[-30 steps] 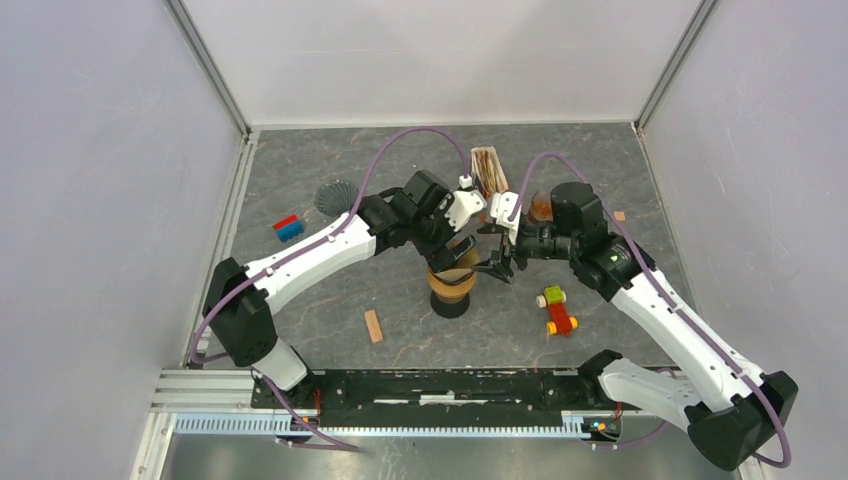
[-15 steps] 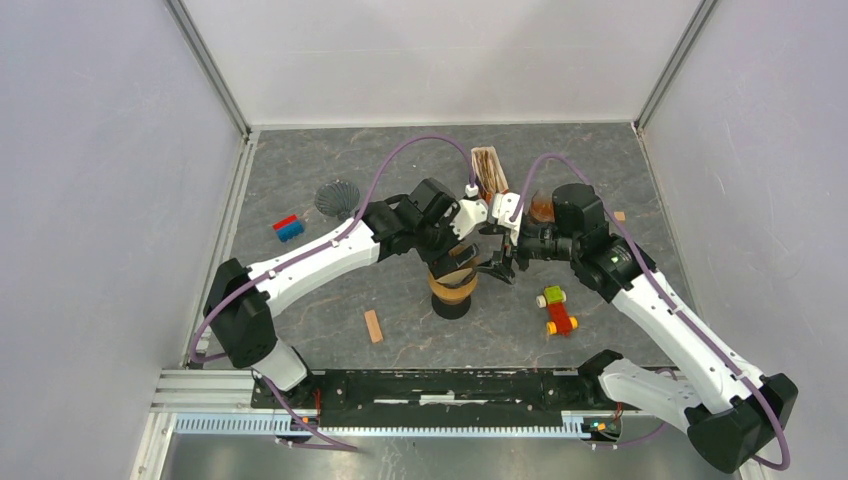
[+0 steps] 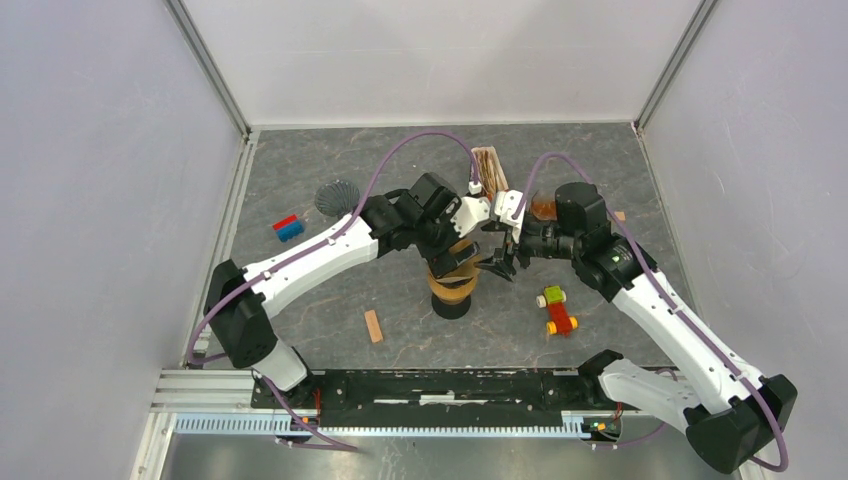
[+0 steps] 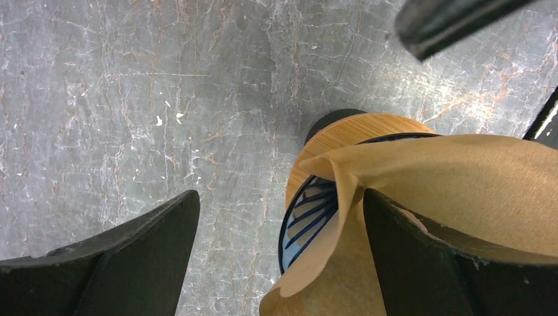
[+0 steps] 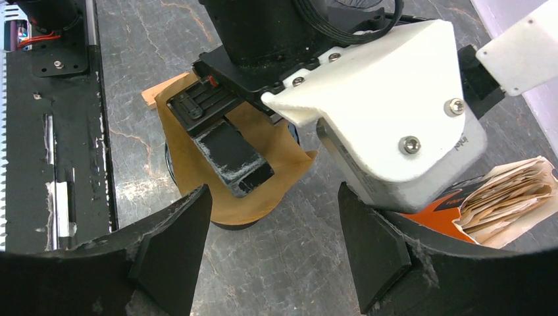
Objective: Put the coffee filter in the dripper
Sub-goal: Place the coffee filter in the coffee dripper.
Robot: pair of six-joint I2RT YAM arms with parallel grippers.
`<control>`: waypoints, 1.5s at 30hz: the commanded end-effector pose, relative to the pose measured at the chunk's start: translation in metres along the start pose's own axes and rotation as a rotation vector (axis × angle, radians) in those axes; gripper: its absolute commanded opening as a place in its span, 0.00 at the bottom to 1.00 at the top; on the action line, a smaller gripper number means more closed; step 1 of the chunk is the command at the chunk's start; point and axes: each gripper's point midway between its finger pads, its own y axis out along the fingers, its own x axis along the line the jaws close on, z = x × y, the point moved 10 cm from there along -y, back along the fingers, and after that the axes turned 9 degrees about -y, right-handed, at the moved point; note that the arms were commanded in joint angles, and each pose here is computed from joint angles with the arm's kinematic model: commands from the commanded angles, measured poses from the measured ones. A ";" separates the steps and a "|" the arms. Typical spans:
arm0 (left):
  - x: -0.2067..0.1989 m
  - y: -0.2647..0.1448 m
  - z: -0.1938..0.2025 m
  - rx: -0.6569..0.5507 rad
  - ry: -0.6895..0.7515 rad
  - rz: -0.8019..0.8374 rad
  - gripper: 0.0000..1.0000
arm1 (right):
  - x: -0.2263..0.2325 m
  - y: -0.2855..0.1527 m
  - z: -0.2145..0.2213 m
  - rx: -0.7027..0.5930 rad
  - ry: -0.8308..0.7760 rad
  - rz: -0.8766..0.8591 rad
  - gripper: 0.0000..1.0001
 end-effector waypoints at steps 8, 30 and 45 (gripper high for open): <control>-0.005 -0.031 -0.015 -0.103 0.064 0.050 1.00 | -0.001 -0.003 -0.005 -0.040 -0.036 0.001 0.77; -0.003 -0.045 -0.015 -0.188 0.102 0.007 1.00 | -0.010 0.021 0.013 0.012 0.073 -0.043 0.75; 0.001 -0.066 -0.016 -0.276 0.104 -0.048 1.00 | -0.021 0.023 0.004 0.030 0.069 -0.045 0.75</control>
